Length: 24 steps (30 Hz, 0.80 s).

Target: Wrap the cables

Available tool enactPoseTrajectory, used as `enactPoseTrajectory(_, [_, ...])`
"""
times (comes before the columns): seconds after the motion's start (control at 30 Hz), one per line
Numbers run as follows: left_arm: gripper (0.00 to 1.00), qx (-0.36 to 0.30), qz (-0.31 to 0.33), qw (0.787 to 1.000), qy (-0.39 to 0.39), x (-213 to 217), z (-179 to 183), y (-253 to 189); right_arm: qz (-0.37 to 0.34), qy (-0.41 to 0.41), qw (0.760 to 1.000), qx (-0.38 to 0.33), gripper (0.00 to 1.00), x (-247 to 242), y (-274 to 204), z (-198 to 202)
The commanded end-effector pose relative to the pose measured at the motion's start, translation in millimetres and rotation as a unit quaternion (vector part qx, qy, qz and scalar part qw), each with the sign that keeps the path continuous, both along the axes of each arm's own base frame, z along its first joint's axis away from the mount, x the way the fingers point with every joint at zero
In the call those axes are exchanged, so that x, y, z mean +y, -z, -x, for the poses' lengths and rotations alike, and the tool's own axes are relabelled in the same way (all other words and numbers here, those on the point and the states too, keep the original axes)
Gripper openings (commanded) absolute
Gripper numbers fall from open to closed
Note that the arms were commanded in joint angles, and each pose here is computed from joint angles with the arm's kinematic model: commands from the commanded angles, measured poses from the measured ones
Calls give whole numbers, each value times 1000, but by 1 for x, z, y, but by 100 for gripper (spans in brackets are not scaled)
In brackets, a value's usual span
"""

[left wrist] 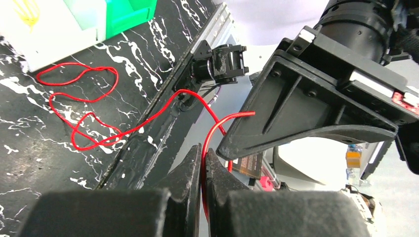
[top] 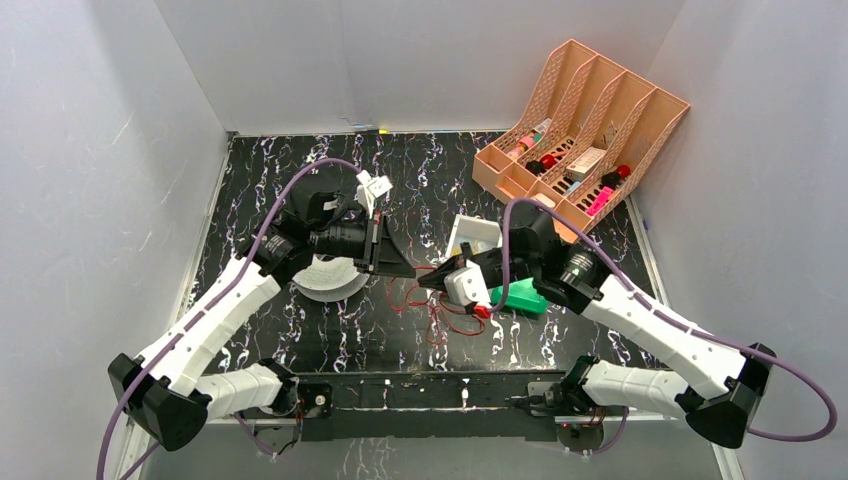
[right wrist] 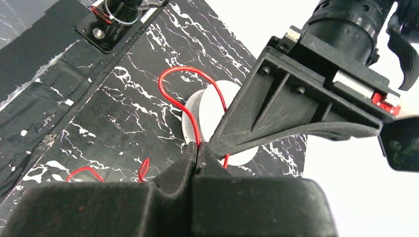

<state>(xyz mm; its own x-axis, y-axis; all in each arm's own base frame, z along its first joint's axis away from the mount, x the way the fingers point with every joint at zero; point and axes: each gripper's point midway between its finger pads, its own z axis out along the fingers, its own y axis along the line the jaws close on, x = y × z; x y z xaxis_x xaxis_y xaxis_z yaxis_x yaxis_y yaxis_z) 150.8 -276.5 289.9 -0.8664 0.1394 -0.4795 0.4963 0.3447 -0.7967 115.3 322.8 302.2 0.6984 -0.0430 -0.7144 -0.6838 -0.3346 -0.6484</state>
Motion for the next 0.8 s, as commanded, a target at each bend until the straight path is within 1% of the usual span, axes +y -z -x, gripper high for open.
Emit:
enactPoseTrajectory(0.0, [0, -54, 14, 998, -19, 8, 2, -31, -28, 29, 999, -9, 0, -8, -9, 0])
enactPoseTrajectory(0.1, [0, -86, 11, 995, -47, 13, -4, -38, -37, 51, 998, 12, 0, -14, -4, 1])
enactPoseTrajectory(0.17, [0, -110, 12, 992, -59, 17, -7, -45, -54, 74, 995, 38, 0, -18, -5, 1])
enactPoseTrajectory(0.3, [0, -162, 35, 982, -86, 22, -12, -68, -62, 93, 990, 92, 0, -23, 9, 6])
enactPoseTrajectory(0.43, [0, -206, 68, 971, -102, 25, -14, -88, -76, 107, 977, 165, 17, -24, 11, 12])
enactPoseTrajectory(0.5, [0, -225, 88, 965, -104, 25, -13, -94, -95, 131, 965, 207, 33, -24, 1, 8])
enactPoseTrajectory(0.53, [0, -233, 97, 962, -103, 24, -13, -96, -106, 145, 957, 228, 36, -25, -4, 6])
enactPoseTrajectory(0.67, [0, -276, 128, 948, -94, 23, -10, -103, -136, 161, 935, 284, 48, -25, -24, 4])
enactPoseTrajectory(0.77, [0, -302, 154, 937, -82, 22, -6, -108, -155, 180, 913, 332, 50, -23, -42, -2])
